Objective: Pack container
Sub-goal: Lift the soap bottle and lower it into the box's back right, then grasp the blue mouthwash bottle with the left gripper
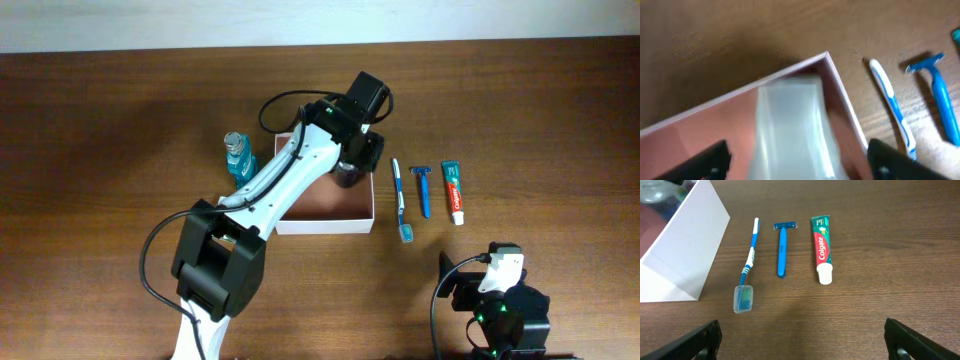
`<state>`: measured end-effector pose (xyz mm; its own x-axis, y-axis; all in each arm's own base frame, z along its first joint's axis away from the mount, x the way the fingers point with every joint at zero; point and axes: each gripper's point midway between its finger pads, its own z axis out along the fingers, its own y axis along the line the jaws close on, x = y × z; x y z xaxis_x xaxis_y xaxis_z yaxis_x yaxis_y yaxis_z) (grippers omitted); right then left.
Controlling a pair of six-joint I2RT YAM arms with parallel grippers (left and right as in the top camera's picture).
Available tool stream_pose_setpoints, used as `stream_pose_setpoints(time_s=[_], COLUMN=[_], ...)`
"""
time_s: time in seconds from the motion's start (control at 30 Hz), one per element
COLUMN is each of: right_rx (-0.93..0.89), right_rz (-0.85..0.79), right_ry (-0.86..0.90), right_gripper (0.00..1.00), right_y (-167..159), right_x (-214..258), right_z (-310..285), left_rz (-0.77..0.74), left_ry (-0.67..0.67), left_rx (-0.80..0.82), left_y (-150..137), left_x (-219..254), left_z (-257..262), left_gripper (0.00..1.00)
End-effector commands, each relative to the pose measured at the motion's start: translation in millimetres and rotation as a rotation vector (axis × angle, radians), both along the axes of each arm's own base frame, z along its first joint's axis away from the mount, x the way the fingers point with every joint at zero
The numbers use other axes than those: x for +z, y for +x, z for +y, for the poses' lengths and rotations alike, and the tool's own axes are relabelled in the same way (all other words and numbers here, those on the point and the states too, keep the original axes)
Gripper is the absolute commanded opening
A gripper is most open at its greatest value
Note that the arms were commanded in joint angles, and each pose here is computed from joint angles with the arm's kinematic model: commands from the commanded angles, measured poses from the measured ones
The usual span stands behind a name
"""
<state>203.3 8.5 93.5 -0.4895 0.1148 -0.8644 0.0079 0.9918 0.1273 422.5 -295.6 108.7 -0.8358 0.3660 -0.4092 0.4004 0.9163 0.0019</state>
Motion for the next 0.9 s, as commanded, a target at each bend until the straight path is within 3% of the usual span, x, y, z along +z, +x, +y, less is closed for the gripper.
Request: stream_pose_setpoints(time_s=[0.0,0.3,0.4,0.5,0.73,0.87], right_rx=[-0.011,-0.011,-0.011,-0.011,-0.011,-0.011], right_rz=[-0.002,-0.002,-0.002,-0.002,-0.002,-0.002], right_ry=[0.006,0.006,0.006,0.006,0.006,0.006], right_gripper=[0.99,0.99,0.99,0.99,0.99,0.99], right_y=[0.2,0.2,0.2,0.2,0.2,0.2], right_x=[-1.2,-1.2,-1.2,-1.2,-1.2,-1.2], right_z=[-1.5,-1.5,-1.5,-1.5,-1.5,-1.5], left_rz=[0.003,0.056,0.046,0.009,0.094,0.165], left_ry=[0.022,0.116,0.211,0.201,0.089,0.013], left_rx=[0.002,-0.053,-0.012,0.057,0.265,0.219], left_y=[-2.4,-45.8,-51.7,-40.9,-16.5,-6.1], left_x=[20.7,122.7,144.9,161.4,154.8,126.9], left_z=[5.9,48.0,85.3,115.4,193.2,201.1], left_gripper=[0.99,0.99,0.99,0.99,0.99,0.99])
